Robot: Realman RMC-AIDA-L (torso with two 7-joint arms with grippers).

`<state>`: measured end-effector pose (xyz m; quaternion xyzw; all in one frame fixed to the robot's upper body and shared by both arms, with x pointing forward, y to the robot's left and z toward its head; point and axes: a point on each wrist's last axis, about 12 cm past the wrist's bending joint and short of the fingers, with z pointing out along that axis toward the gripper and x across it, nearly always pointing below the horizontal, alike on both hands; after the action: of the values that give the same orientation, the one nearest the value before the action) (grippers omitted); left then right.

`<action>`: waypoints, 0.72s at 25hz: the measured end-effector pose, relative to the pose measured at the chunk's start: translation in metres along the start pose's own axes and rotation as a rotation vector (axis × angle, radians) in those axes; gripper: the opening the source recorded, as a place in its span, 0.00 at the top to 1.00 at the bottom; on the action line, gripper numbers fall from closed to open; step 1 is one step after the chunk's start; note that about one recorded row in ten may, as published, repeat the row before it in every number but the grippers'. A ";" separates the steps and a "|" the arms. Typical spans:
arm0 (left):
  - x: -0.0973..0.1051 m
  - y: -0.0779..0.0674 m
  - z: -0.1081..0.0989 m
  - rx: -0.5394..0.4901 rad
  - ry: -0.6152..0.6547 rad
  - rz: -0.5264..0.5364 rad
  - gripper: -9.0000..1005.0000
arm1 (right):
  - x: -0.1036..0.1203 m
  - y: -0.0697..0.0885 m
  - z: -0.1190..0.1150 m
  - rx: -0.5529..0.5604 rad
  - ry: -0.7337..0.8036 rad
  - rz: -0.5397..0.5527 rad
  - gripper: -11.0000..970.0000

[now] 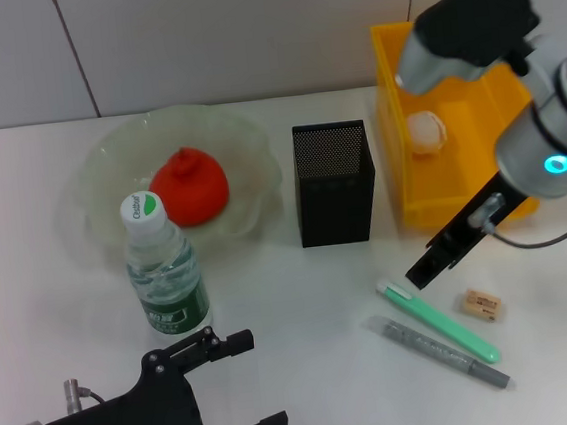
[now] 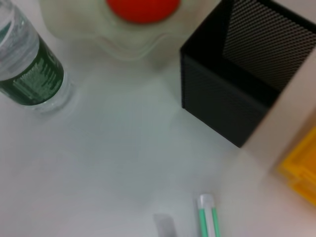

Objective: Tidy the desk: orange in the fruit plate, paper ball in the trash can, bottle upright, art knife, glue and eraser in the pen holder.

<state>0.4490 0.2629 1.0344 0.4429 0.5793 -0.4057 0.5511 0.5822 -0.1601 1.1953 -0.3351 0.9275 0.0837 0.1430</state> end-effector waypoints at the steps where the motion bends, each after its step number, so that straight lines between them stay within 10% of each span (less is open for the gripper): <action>1: 0.000 0.000 0.000 0.000 0.001 0.000 0.19 | -0.004 0.003 0.008 0.004 0.013 -0.001 0.27; 18: 0.005 0.000 0.001 0.013 0.044 0.021 0.19 | -0.013 0.003 0.037 0.012 0.021 0.005 0.31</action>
<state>0.4490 0.2623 1.0298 0.4613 0.5841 -0.3938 0.5394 0.5976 -0.1413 1.1644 -0.3329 0.9302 0.0747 0.1352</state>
